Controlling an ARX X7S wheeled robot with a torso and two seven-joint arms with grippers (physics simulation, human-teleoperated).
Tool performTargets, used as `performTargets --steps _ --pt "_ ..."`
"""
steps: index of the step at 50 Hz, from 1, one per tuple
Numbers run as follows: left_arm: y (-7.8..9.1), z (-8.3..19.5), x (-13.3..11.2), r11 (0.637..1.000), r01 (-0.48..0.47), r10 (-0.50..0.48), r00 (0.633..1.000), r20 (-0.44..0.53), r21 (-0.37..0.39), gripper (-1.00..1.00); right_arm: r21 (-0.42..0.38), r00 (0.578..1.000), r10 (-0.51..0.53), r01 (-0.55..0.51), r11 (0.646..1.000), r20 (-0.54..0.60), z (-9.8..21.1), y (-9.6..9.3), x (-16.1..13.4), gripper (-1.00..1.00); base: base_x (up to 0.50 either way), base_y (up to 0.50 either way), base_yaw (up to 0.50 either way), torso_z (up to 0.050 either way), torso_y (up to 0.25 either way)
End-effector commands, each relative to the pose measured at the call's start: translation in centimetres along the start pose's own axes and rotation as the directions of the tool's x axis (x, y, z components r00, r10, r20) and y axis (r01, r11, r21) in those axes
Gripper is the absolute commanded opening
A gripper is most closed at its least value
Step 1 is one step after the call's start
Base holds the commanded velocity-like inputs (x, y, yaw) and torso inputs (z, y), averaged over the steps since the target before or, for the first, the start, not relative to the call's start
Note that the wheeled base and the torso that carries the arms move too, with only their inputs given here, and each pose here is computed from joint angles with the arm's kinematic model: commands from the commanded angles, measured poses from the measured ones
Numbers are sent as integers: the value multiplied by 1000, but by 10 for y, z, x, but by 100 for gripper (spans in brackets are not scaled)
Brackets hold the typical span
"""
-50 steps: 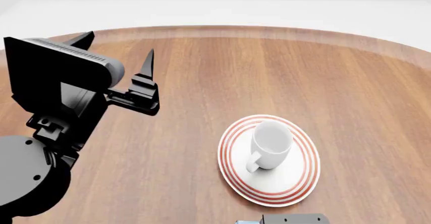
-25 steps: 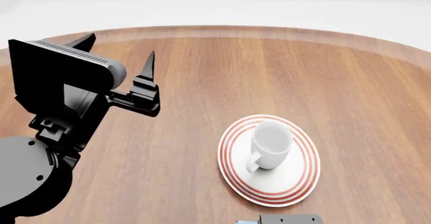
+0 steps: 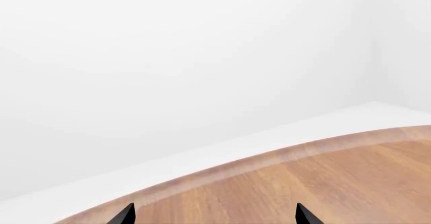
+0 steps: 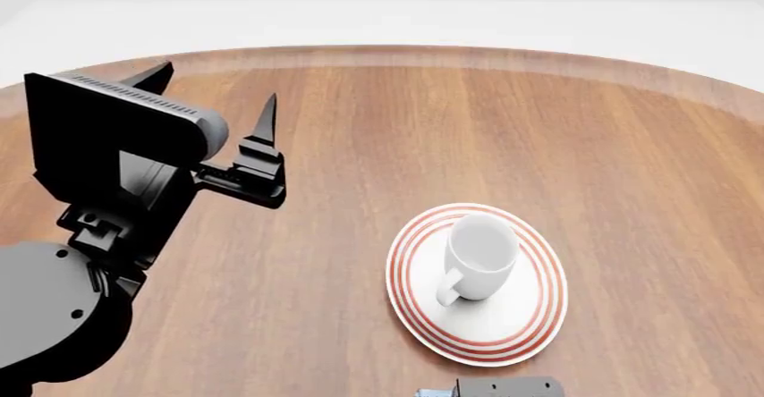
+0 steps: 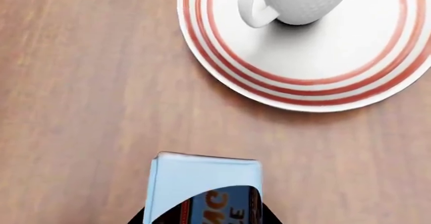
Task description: Pick up the white mug and put it on the plate, and put the chocolate pudding to the right of the plate.
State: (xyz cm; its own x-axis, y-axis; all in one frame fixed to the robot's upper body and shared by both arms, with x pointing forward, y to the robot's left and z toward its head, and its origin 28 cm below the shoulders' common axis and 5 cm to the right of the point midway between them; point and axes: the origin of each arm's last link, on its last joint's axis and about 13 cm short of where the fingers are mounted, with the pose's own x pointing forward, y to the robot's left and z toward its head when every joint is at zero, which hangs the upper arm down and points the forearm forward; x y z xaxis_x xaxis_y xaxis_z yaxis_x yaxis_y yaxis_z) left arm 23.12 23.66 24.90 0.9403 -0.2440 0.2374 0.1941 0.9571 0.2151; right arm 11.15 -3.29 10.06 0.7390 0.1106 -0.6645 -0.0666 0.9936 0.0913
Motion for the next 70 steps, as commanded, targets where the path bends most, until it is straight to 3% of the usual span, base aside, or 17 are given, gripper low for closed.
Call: performTargets --steps 1,12,19,30,38,41,45,47,54,59,61,63,70 --pt "-2 3 3 1000 23 -23 999 30 7 100 11 999 8 -9 1000 38 5 0 2 -100 0 0 0 0 0" --pt "-2 2 3 1000 22 -22 999 27 7 100 0 997 28 -28 1000 68 8 0 0 -100 0 0 0 0 0" --pt "0 3 2 1000 17 -17 999 27 7 100 -1 987 55 -55 998 153 24 -3 -22 -100 0 0 0 0 0" --pt "2 2 2 1000 4 -4 1000 23 5 100 -41 934 117 -110 993 337 52 -17 -73 -100 0 0 0 0 0" --pt "3 4 2 1000 4 -4 1000 23 13 100 -25 900 137 -139 990 414 71 -38 -88 -100 0 0 0 0 0" --pt "2 5 1 1000 6 -7 1000 27 14 100 -51 867 156 -150 987 474 84 -45 -96 -100 0 0 0 0 0" --pt "2 5 1 1000 5 -5 1000 27 15 100 -18 830 126 -139 990 544 100 -55 -108 -100 0 0 0 0 0" --pt "3 5 1 1000 1 -1 1000 25 14 100 -16 789 102 -116 993 606 112 -63 -120 -100 0 0 0 0 0" --pt "3 6 2 1000 -2 2 1000 26 18 100 -2 733 52 -69 998 678 129 -73 -149 -100 0 0 0 0 0" --pt "2 5 3 1000 1 -2 1000 23 19 100 -10 656 -6 20 1000 755 141 -81 -166 -100 0 0 0 0 0" --pt "2 6 3 1000 1 -1 1000 25 19 100 12 639 -53 69 998 768 146 -86 -169 -100 0 0 0 0 0" --pt "2 6 2 1000 2 -2 1000 26 20 100 50 579 -119 135 990 806 153 -94 -174 -100 0 0 0 0 0" --pt "1 5 3 1000 7 -8 1000 25 22 100 122 487 -243 266 956 839 171 -110 -170 -100 0 0 0 0 0"
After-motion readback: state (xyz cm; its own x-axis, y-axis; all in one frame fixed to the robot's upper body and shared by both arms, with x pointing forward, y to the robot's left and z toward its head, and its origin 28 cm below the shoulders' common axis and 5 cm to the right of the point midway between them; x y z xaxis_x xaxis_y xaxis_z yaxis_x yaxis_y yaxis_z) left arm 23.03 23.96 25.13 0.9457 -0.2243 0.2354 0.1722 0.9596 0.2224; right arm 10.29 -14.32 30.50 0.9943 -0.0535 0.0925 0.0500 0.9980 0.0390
